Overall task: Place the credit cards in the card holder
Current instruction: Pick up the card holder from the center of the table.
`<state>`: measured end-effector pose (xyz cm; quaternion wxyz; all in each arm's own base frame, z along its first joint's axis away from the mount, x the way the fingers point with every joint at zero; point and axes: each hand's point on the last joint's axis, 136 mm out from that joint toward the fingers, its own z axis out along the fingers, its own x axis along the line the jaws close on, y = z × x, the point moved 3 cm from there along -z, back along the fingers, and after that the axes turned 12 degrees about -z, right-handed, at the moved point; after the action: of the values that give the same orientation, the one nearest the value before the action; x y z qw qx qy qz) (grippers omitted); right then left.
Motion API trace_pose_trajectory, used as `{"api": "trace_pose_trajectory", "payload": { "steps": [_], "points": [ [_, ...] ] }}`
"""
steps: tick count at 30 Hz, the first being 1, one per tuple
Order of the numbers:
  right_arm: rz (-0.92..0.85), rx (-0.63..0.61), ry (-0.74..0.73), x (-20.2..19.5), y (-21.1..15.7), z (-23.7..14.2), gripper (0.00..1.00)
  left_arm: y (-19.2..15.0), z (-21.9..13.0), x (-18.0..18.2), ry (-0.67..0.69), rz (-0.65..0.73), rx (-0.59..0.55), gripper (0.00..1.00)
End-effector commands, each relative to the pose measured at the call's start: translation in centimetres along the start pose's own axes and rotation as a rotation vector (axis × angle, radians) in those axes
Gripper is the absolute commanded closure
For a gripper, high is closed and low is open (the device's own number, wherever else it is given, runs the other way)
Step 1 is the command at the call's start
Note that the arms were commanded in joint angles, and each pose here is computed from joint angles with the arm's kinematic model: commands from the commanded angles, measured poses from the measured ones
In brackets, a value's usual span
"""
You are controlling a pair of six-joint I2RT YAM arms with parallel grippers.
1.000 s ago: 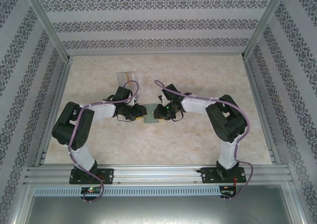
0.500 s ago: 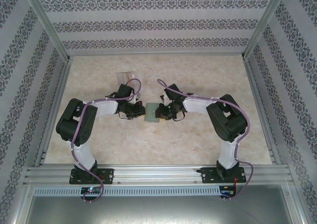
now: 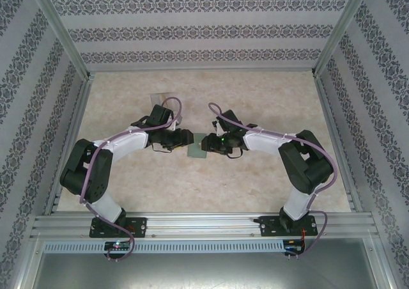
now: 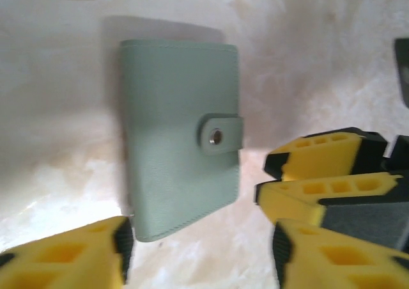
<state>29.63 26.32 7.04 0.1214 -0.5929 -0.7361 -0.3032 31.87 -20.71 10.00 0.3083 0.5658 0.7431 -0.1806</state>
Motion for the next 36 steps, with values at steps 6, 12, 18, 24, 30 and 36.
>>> {"api": "trace_pose_trajectory", "payload": {
  "steps": [6, 12, 18, 24, 30, 36],
  "points": [
    [0.042, -0.012, -0.052, -1.3, 0.1, 1.6, 0.53, -0.2, 3.5, 2.0, 0.014, 0.02, 0.042, 0.38],
    [0.049, -0.02, 0.014, -0.8, 0.8, 3.0, 0.63, 0.0, 4.8, 2.1, -0.022, 0.012, 0.05, 0.51],
    [0.057, -0.027, 0.111, 0.1, 1.0, 3.5, 0.74, -0.5, 4.6, 0.5, -0.124, 0.032, 0.095, 0.66],
    [0.075, -0.033, 0.129, 0.1, 0.7, 3.4, 0.79, -0.8, 3.1, -0.7, -0.159, 0.044, 0.086, 0.93],
    [0.063, -0.044, 0.112, 0.1, 0.9, 2.7, 0.71, -0.8, 1.2, -1.0, -0.114, 0.066, 0.048, 1.0],
    [-0.12, -0.146, -0.057, 0.9, 1.3, -0.3, 0.54, -1.1, 0.7, 0.4, -0.007, -0.036, 0.048, 1.0]
  ]
}}
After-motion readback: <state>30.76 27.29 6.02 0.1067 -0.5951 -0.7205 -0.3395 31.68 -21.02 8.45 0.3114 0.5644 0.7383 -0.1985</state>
